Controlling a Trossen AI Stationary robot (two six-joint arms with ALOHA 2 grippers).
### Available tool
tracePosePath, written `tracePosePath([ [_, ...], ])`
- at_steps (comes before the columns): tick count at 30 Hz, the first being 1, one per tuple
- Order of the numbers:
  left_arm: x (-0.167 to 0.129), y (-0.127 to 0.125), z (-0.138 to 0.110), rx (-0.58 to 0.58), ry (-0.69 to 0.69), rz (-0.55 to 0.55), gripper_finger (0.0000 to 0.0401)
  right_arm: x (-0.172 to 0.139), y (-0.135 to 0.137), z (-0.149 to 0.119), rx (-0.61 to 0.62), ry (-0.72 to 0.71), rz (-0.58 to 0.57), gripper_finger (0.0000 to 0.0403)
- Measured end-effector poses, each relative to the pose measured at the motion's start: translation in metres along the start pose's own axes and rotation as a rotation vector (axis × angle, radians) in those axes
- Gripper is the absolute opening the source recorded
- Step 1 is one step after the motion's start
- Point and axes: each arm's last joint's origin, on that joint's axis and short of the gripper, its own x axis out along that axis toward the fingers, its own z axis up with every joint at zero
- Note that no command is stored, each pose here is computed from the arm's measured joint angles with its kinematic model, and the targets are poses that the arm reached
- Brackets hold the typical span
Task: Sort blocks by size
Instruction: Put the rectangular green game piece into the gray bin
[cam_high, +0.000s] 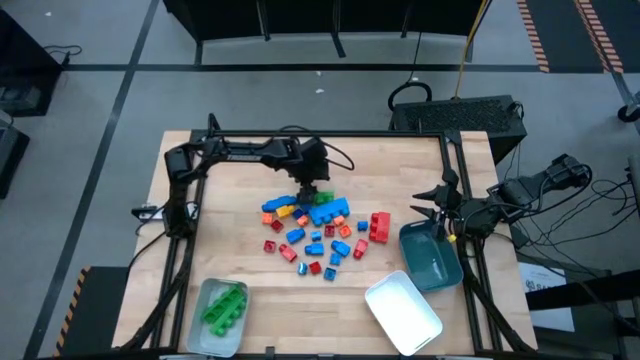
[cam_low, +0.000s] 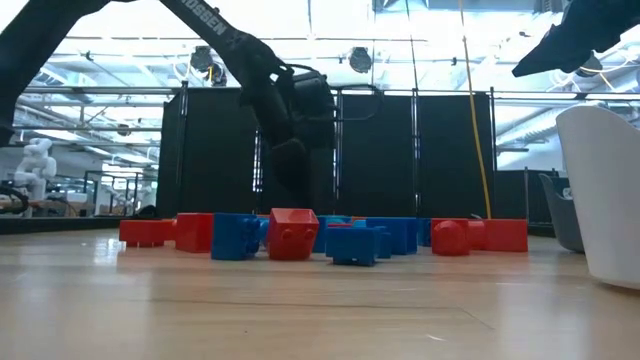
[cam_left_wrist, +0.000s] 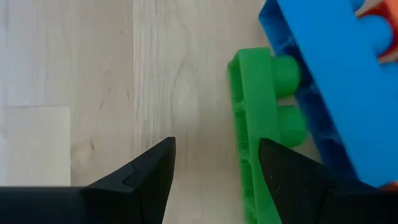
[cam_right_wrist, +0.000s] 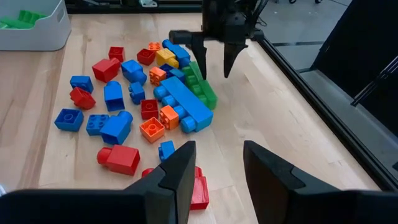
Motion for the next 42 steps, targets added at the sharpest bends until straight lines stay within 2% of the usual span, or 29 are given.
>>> tracePosePath([
  [5, -0.016, -0.007, 0.006, 0.011, -0.038, -0.006, 0.0233, 0.000, 0.000, 0.000, 0.001, 0.000, 0.000, 0.0119],
  [9, -0.016, -0.016, 0.004, 0.024, -0.011, -0.095, 0.0233, 0.000, 0.000, 0.000, 0.001, 0.000, 0.000, 0.0119],
  [13, -0.006, -0.019, 0.003, 0.067, 0.023, -0.064, 0.0233, 0.000, 0.000, 0.000, 0.001, 0.000, 0.000, 0.0119],
  [21, 0.016, -0.019, -0.003, 0.057, 0.076, -0.087, 0.0233, 0.000, 0.000, 0.000, 0.012, 0.000, 0.001, 0.0119],
  [32, 0.030, -0.018, -0.008, 0.071, 0.111, -0.103, 0.0232, 0.000, 0.001, 0.000, 0.010, 0.009, 0.024, 0.0119],
  [35, 0.032, -0.018, -0.009, 0.074, 0.117, -0.106, 0.0217, 0.000, 0.001, 0.000, 0.009, 0.009, 0.024, 0.0119],
  [39, 0.033, -0.018, -0.010, 0.083, 0.123, -0.107, 0.0173, 0.000, 0.001, 0.000, 0.010, 0.009, 0.024, 0.0119],
  [42, 0.033, -0.017, -0.010, 0.092, 0.130, -0.094, 0.0170, 0.000, 0.001, 0.000, 0.019, 0.009, 0.024, 0.0119],
])
